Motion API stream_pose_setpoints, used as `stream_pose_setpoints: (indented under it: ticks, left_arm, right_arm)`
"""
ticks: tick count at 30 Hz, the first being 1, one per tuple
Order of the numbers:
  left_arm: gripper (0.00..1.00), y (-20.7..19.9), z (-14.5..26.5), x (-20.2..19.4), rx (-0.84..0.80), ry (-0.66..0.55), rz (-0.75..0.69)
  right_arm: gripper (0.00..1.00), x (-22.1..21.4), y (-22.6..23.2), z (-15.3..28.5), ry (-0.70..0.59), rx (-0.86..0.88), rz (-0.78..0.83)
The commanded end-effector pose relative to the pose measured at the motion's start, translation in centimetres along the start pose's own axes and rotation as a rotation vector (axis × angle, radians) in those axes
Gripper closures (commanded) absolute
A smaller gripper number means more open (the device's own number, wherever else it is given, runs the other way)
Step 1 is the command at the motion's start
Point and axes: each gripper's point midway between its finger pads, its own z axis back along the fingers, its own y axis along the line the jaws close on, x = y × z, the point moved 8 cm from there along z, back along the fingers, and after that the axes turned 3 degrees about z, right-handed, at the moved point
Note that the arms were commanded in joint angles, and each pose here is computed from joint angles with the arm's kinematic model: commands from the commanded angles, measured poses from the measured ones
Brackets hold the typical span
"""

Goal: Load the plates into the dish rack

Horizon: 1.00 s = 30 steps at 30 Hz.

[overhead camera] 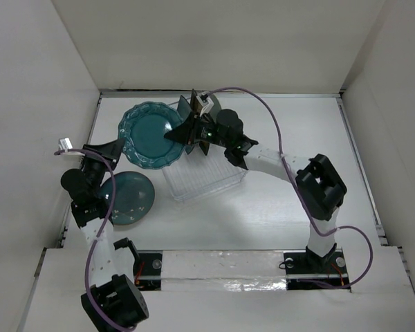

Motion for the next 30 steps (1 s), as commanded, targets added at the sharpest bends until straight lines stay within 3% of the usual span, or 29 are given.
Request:
stream_pose_setpoints:
  ticks: [1, 2, 3, 5, 8, 18, 22, 25, 28, 29, 30]
  left_arm:
    - [0.81, -3.3, 0.4, 0.1, -0.149, 0.035, -0.135]
    - [0.64, -3.4, 0.4, 0.3, -0.144, 0.033, -0.187]
    - [0.56, -3.8, 0.4, 0.5, -0.145, 0.031, -0.208]
    - [0.41, -3.8, 0.5, 0.5, -0.123, 0.032, -0.222]
    - [0.31, -3.9, 0.1, 0.3, -0.09, 0.039, -0.309]
    - [0.25, -6.1, -0.9, -1.2, 0.064, 0.013, -0.611]
    - [0.31, -7.0, 0.5, -2.2, 0.008, 0.013, -0.645]
    - [0.42, -7.6, 1.5, -3.7, -0.059, 0.061, -0.661]
    - [0.69, -7.1, 2.3, -4.9, -0.099, 0.103, -0.664]
    - [0.84, -7.0, 2.5, -5.2, -0.105, 0.114, -0.665]
    - [0.93, -6.6, 2.5, -5.6, -0.097, 0.126, -0.665]
  right_arm:
    - [1.0, 3.1, 3.1, 1.1, -0.153, -0.027, 0.154]
    - [1.0, 3.3, 3.1, 1.4, -0.162, -0.053, 0.162]
    - [1.0, 3.5, 3.1, 1.7, -0.159, -0.091, 0.169]
    - [1.0, 4.8, 4.1, 2.4, -0.209, -0.152, 0.219]
    - [1.0, 5.6, 4.7, 3.6, -0.228, -0.291, 0.293]
    - [1.0, 9.0, 4.9, 5.3, -0.325, -0.585, 0.441]
    - [1.0, 8.9, 3.3, 3.7, -0.292, -0.71, 0.523]
    - [1.0, 10.0, 3.2, 3.1, -0.304, -0.79, 0.582]
    - [1.0, 10.7, 2.8, 2.0, -0.304, -0.823, 0.615]
    - [1.0, 10.6, 2.5, 1.9, -0.285, -0.841, 0.624]
    - [1.0, 10.7, 2.2, 1.2, -0.278, -0.846, 0.629]
